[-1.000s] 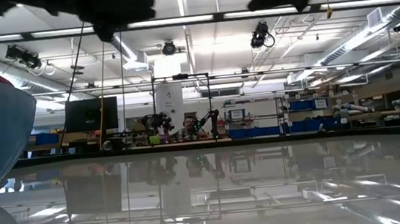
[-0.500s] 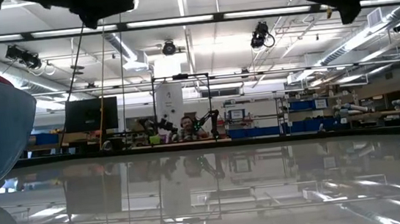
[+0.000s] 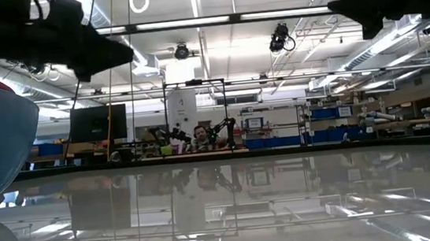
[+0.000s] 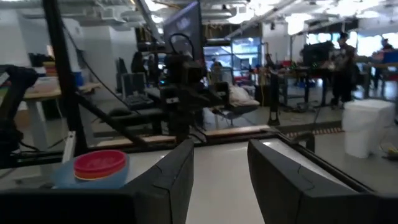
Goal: Nest bowls inside each other
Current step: Return to Home position
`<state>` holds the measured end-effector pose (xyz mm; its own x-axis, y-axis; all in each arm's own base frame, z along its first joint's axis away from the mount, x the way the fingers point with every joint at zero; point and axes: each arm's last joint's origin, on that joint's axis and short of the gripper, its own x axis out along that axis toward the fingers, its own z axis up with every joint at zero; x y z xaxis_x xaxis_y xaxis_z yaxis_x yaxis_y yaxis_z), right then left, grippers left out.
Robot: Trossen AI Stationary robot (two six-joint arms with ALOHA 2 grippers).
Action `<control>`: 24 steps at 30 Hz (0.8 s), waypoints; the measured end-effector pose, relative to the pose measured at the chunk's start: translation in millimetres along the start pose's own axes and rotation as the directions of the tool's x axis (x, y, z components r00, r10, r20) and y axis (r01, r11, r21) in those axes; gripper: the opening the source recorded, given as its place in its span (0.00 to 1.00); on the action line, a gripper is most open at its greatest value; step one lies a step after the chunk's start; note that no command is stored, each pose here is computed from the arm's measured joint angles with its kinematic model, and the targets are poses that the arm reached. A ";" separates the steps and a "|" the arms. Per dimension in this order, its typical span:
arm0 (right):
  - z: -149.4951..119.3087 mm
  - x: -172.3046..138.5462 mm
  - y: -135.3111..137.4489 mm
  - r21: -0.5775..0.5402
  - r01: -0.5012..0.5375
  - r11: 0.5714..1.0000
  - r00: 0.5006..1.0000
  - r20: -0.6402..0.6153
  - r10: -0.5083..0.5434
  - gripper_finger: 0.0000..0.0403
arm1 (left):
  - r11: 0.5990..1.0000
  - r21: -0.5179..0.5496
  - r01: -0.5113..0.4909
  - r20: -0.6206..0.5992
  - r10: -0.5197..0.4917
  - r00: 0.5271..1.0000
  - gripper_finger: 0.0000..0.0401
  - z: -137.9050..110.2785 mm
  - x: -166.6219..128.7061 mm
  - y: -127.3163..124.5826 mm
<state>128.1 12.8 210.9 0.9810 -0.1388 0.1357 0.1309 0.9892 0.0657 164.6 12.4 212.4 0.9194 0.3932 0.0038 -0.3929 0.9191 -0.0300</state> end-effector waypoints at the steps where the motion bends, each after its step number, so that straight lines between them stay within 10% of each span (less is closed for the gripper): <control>1: -1.1 0.4 -1.5 0.002 0.009 1.000 1.000 -0.011 -0.009 0.39 | 1.000 -0.019 -0.002 -0.009 0.001 1.000 0.35 -3.3 -4.2 2.0; 24: -28.8 -15.6 -10.0 0.121 -0.010 0.993 1.000 -0.023 0.013 0.36 | 0.993 -0.033 0.115 0.076 -0.112 0.991 0.35 -37.2 -66.1 20.8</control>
<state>115.7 6.4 179.7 0.9856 -0.1249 0.1141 0.1026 0.9776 0.1838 96.3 4.5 174.4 0.9539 0.2883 0.0831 -0.2837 0.9569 -0.0625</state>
